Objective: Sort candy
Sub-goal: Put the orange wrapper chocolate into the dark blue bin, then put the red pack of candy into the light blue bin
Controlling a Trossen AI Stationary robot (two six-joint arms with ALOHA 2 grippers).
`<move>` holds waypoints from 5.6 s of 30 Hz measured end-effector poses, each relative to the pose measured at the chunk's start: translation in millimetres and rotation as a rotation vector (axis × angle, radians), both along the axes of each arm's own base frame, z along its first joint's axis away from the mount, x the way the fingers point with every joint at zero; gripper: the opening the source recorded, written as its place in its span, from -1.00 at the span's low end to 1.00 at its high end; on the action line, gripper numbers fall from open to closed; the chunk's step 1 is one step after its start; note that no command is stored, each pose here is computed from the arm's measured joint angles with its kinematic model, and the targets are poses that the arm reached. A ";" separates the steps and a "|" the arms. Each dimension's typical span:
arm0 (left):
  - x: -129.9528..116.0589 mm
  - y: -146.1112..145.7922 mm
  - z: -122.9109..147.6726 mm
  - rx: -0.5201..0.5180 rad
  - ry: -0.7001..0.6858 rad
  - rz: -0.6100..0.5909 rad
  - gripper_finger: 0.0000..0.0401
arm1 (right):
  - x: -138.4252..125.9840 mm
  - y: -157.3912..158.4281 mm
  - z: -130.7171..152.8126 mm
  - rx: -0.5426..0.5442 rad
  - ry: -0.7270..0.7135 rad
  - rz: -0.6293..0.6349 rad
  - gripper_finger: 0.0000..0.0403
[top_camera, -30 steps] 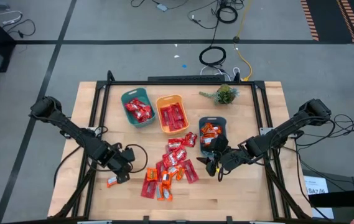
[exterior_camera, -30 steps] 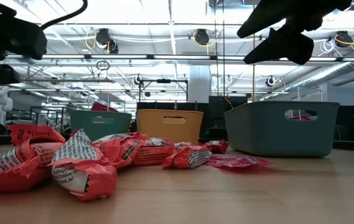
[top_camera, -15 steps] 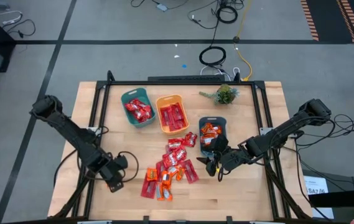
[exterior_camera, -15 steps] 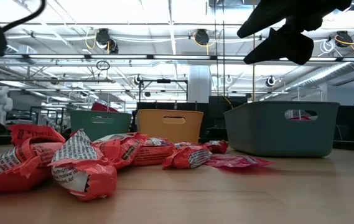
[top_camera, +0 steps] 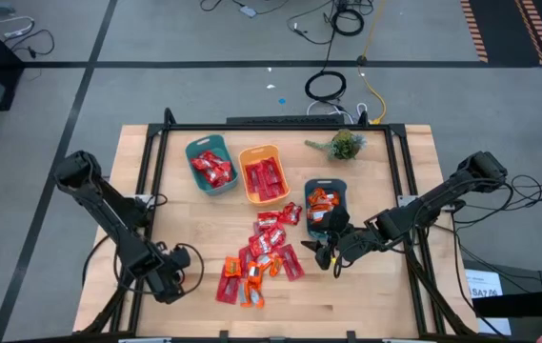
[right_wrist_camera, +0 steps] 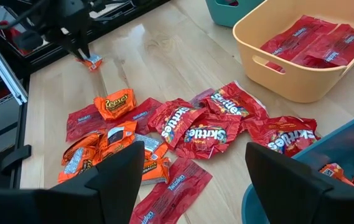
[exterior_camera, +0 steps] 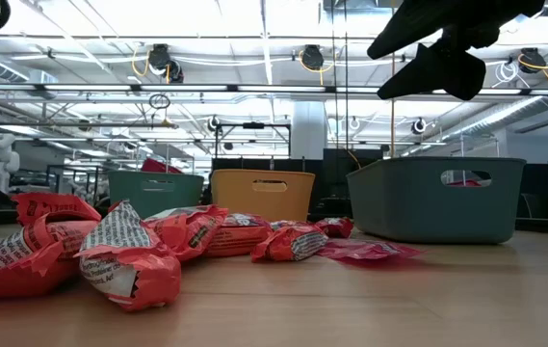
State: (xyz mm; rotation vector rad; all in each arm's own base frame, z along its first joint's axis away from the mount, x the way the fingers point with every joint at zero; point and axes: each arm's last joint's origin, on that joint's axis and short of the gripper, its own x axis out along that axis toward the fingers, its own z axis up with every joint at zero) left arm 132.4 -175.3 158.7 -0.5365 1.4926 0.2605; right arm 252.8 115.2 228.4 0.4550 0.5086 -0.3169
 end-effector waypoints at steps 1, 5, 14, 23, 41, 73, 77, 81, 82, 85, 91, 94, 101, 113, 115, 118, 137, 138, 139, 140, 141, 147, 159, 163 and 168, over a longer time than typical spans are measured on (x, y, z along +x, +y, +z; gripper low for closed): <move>0.4 -0.9 -2.7 0.011 0.008 -0.001 -0.61 | 0.0 0.0 0.1 0.000 0.000 0.000 0.35; 1.0 -5.5 -11.3 0.045 0.034 -0.011 -0.61 | 0.0 0.0 0.0 0.000 0.000 0.000 0.35; 0.7 -6.8 -15.4 0.056 0.044 -0.016 -0.62 | 0.0 0.0 -0.1 0.000 0.000 0.000 0.35; 0.2 -6.0 -16.5 0.060 0.055 -0.017 -0.96 | 0.0 0.0 0.1 0.000 0.000 0.000 0.35; 7.5 -13.4 11.1 0.115 0.072 -0.058 -0.99 | 0.0 0.0 -0.1 -0.001 0.001 0.000 0.35; 108.5 57.2 112.2 0.323 -0.192 -0.179 -1.00 | 0.0 0.0 -0.1 0.000 0.001 0.000 0.35; 126.3 81.0 123.8 0.369 -0.259 -0.174 -1.00 | 0.0 0.0 0.0 0.000 0.000 0.000 0.35; 146.1 101.8 129.6 0.386 -0.375 -0.185 -1.00 | 0.0 0.0 -0.1 0.000 0.000 0.000 0.35; 151.1 107.5 131.1 0.390 -0.408 -0.178 -1.00 | 0.0 0.0 0.0 0.000 0.000 0.000 0.35; 165.5 124.8 137.0 0.410 -0.516 -0.148 -1.00 | 0.0 0.0 -0.1 0.000 0.000 0.000 0.35; 194.6 160.6 149.6 0.403 -0.759 -0.071 -1.00 | 0.0 0.0 0.0 0.000 0.000 0.000 0.35; 209.9 174.9 145.4 0.368 -0.831 -0.088 -1.00 | 0.0 0.0 0.0 0.000 0.000 0.000 0.35; 249.7 199.6 123.8 0.311 -0.913 -0.104 -1.00 | 0.0 0.0 0.1 0.001 -0.001 0.000 0.35; 314.9 218.3 110.1 0.367 -0.928 -0.142 -0.96 | 0.1 0.0 0.0 0.001 -0.001 0.000 0.35; 319.9 219.4 103.5 0.368 -0.931 -0.141 -0.93 | 0.1 0.1 0.1 0.001 -0.001 0.000 0.35; 325.4 220.3 95.5 0.371 -0.941 -0.138 -0.89 | 0.1 0.0 0.0 0.001 -0.001 0.000 0.35; 327.9 221.1 88.9 0.378 -0.926 -0.132 -0.86 | 0.1 0.1 0.1 0.003 0.000 0.003 0.35; 327.9 221.3 89.3 0.381 -0.928 -0.130 -0.86 | 0.1 0.2 0.1 0.003 -0.001 0.003 0.35; 327.0 222.3 91.5 0.387 -0.930 -0.125 -0.86 | 0.1 0.1 0.2 0.003 -0.001 0.003 0.35; 326.2 222.9 92.9 0.390 -0.930 -0.123 -0.86 | 0.1 0.1 0.1 0.003 -0.001 0.003 0.35; 325.7 223.5 94.3 0.392 -0.932 -0.120 -0.86 | 0.1 0.1 0.1 0.003 -0.001 0.003 0.35; 320.1 224.5 99.8 0.395 -0.910 -0.128 -0.86 | 0.2 0.2 0.1 0.004 -0.001 0.003 0.35; 288.4 221.4 117.5 0.389 -0.727 -0.217 -0.86 | 0.1 0.1 0.0 0.003 0.000 0.002 0.35; 279.7 215.8 111.3 0.338 -0.616 -0.194 -0.86 | 0.1 0.2 0.1 0.003 -0.002 0.002 0.35; 272.7 196.6 99.5 0.320 -0.548 -0.278 -0.86 | 0.1 0.1 0.0 0.003 -0.001 0.002 0.35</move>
